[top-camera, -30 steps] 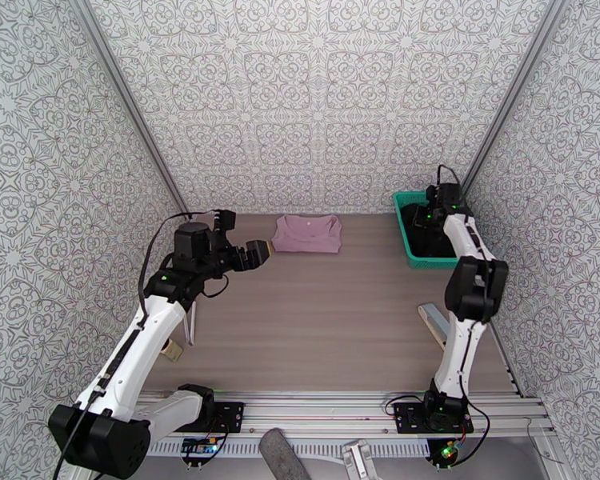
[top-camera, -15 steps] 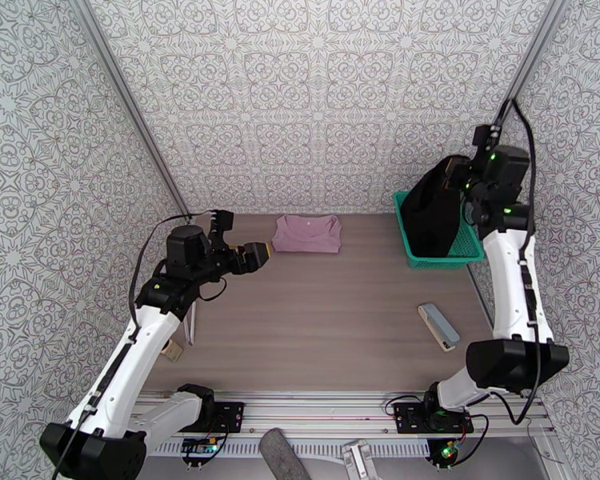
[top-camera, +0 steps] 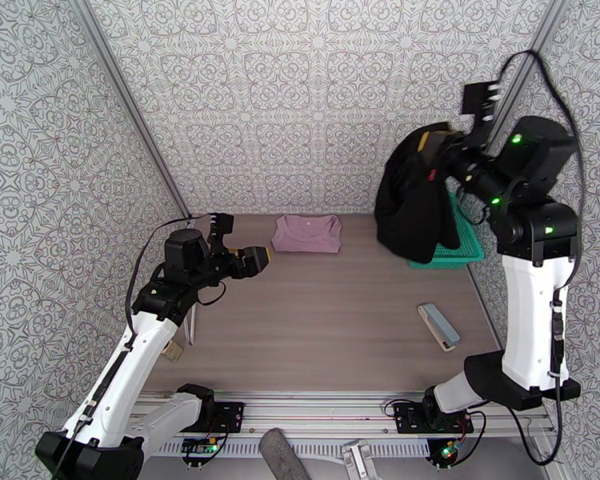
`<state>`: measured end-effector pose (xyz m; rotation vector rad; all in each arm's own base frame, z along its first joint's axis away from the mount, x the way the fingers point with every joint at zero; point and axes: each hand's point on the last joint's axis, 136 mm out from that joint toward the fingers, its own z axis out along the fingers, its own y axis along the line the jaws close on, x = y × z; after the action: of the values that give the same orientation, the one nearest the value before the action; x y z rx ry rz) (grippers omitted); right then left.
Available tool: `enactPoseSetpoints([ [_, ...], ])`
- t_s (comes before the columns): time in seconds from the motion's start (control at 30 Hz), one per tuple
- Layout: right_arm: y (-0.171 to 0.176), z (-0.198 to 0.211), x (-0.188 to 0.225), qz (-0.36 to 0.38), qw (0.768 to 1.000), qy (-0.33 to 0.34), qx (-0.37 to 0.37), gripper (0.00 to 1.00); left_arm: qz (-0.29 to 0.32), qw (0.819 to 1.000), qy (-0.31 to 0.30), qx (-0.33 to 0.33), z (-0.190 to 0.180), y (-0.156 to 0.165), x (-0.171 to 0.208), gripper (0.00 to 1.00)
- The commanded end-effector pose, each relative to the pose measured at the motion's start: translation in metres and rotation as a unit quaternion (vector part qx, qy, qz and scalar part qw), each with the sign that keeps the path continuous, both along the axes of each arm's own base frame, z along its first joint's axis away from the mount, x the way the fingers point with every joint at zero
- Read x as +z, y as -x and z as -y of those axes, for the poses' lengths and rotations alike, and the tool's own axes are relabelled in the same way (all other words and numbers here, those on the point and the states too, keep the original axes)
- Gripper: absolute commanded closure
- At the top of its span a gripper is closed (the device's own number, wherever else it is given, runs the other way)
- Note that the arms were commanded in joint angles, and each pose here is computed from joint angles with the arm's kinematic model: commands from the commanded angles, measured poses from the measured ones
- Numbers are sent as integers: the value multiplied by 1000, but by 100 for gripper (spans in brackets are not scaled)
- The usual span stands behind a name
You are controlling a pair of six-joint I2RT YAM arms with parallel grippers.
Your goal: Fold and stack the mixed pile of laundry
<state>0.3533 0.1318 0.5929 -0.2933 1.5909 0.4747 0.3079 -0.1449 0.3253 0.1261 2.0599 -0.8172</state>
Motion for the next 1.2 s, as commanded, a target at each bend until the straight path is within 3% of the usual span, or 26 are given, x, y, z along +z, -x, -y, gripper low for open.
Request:
enactPoseSetpoints([
  [0.0, -2, -46, -49, -74, 996, 20, 52, 100, 17, 1000, -7, -15, 2, 15, 17, 1],
  [0.2, 19, -138, -81, -96, 984, 33, 147, 100, 22, 999, -33, 4, -11, 31, 25, 0],
  [0.43, 57, -205, -91, -94, 972, 23, 216, 100, 44, 995, -74, 52, -39, 58, 59, 1],
  [0.6, 55, -210, -120, -133, 972, 11, 191, 100, 69, 994, -65, 49, -42, 80, 85, 1],
  [0.73, 43, -210, -145, -158, 973, 26, 163, 100, 77, 996, -33, -16, -21, 98, 96, 1],
  [0.97, 39, -223, -161, -186, 967, 29, 174, 100, 50, 994, -57, -79, 10, 104, 62, 1],
  [1.17, 42, -223, -167, -197, 964, 29, 179, 100, 47, 989, -110, -92, 46, 87, 38, 1],
])
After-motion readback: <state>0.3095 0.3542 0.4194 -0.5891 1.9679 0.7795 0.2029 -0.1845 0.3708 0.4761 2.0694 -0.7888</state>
